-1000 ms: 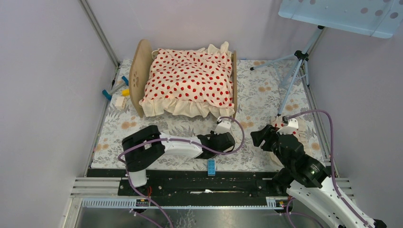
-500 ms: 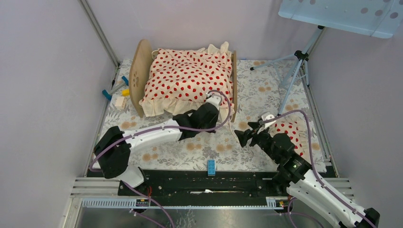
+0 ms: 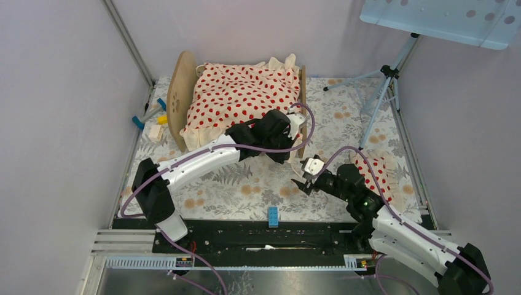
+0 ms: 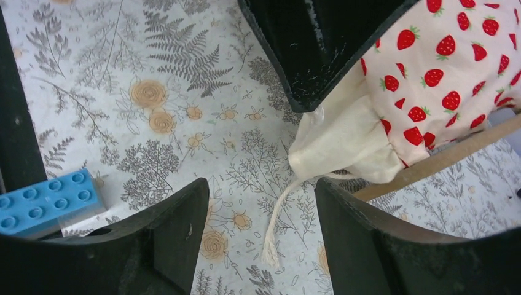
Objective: Set up the pet bed
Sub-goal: Tie the ropes to the bed frame.
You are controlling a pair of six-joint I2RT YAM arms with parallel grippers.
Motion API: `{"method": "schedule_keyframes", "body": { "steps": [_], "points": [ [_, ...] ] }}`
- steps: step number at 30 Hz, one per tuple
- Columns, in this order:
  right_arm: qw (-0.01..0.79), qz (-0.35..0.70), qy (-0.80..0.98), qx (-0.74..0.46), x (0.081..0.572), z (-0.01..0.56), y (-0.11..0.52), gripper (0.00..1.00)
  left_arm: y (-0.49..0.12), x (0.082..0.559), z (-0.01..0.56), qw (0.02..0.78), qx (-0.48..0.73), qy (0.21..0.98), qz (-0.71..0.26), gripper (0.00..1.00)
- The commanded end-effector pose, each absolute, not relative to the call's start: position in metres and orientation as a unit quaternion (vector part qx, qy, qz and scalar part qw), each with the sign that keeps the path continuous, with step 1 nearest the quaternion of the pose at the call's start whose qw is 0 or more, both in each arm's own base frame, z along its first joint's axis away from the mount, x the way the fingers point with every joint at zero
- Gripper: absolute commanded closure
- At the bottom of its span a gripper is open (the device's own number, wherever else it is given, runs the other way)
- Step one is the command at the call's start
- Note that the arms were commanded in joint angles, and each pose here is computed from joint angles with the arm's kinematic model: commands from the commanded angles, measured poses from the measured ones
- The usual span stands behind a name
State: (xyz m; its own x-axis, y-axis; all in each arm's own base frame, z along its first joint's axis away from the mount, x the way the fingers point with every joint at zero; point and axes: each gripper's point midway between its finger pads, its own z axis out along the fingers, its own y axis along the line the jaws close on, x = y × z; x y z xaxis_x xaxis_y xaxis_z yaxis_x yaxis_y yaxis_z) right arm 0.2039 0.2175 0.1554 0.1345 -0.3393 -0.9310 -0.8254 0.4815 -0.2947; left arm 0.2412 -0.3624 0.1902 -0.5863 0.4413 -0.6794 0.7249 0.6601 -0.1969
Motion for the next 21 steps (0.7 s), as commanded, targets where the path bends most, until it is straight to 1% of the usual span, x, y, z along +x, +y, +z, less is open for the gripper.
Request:
{"method": "schedule_keyframes", "body": {
  "steps": [1,5,12,21],
  "points": [
    [0.641,0.198,0.539,-0.509,0.210,0.195,0.237,0.30,-0.349,0.232,0.193,0.270,0.392,0.854,-0.212,1.00],
    [0.656,0.205,0.529,-0.499,0.216,0.197,0.244,0.30,-0.343,0.232,0.196,0.266,0.400,0.853,-0.205,1.00],
    [0.646,0.226,0.519,-0.512,0.221,0.190,0.259,0.33,-0.340,0.235,0.198,0.264,0.407,0.851,-0.200,1.00],
    [0.658,0.223,0.507,-0.511,0.241,0.189,0.259,0.36,-0.341,0.233,0.200,0.252,0.419,0.848,-0.204,1.00]
  ]
}}
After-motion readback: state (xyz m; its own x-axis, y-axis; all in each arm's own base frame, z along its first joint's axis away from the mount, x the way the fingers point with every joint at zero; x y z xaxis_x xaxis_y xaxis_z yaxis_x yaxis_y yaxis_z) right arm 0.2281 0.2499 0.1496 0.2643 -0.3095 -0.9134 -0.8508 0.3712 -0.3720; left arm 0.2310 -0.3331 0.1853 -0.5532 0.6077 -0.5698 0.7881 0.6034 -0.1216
